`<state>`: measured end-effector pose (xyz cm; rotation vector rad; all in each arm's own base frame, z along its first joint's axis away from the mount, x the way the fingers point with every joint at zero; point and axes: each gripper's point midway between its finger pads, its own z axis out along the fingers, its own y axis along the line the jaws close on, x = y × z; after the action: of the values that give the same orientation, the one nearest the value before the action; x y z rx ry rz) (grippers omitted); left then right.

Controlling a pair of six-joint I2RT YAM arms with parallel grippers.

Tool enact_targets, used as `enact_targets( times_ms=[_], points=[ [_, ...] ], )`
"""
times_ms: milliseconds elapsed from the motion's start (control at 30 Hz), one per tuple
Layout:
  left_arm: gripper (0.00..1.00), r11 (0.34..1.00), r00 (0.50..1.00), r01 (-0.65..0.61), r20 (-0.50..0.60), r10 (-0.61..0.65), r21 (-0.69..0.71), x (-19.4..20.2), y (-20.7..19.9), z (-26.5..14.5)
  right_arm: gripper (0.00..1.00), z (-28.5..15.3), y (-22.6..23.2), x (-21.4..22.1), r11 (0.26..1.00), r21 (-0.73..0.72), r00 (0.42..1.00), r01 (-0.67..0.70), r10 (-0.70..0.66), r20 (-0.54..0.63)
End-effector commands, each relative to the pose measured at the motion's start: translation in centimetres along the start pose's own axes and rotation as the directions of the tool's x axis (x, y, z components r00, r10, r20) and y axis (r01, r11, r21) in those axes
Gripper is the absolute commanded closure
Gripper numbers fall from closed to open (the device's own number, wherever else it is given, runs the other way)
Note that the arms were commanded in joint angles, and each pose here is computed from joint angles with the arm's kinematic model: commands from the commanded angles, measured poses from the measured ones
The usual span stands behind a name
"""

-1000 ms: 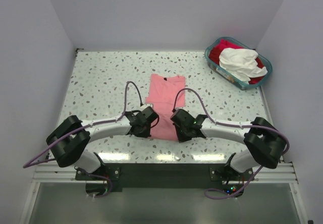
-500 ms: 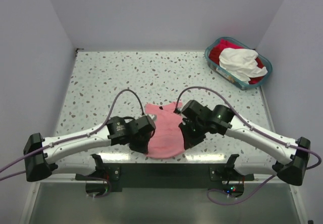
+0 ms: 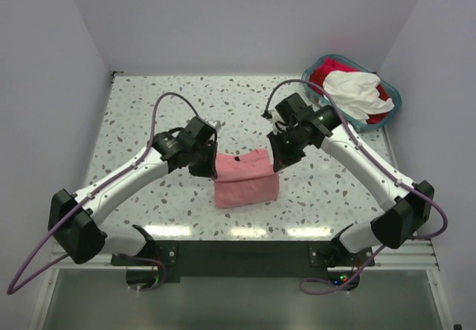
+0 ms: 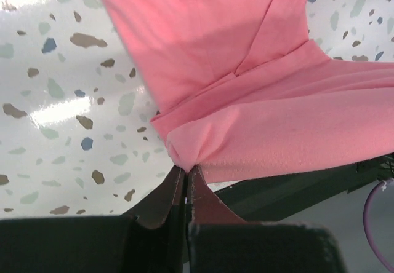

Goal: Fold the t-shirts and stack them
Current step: Fold the tshirt

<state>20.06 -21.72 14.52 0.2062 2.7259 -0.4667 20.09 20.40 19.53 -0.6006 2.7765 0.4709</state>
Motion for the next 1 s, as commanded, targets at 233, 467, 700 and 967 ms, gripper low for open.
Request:
enact_targets(
  times_ms=[233, 467, 700, 967],
  points=[
    [1.0, 0.999, 0.993, 0.02, 0.118, -0.025, 0.05, -6.5, 1.3, 2.4, 1.0, 2.1, -2.0, -7.1, 0.998, -0.05, 0.997, 0.024, -0.02, 0.078],
    [1.0, 0.998, 0.985, 0.061, 0.164, -0.061, 0.005, -9.8, 3.3, 5.8, 1.0, 5.2, -4.4, -11.6, 1.0, -0.007, 0.991, 0.007, -0.006, 0.134],
    [1.0, 0.994, 0.982, 0.088, 0.176, -0.076, -0.058, -11.4, 5.4, 9.3, 1.0, 9.4, -6.6, -13.7, 0.999, 0.024, 0.992, -0.023, 0.02, 0.125],
    [0.98, 0.984, 0.976, 0.104, 0.207, -0.073, -0.142, -12.7, 7.7, 12.2, 1.0, 13.2, -9.1, -14.0, 0.989, 0.087, 0.985, -0.116, 0.103, 0.138]
  ],
)
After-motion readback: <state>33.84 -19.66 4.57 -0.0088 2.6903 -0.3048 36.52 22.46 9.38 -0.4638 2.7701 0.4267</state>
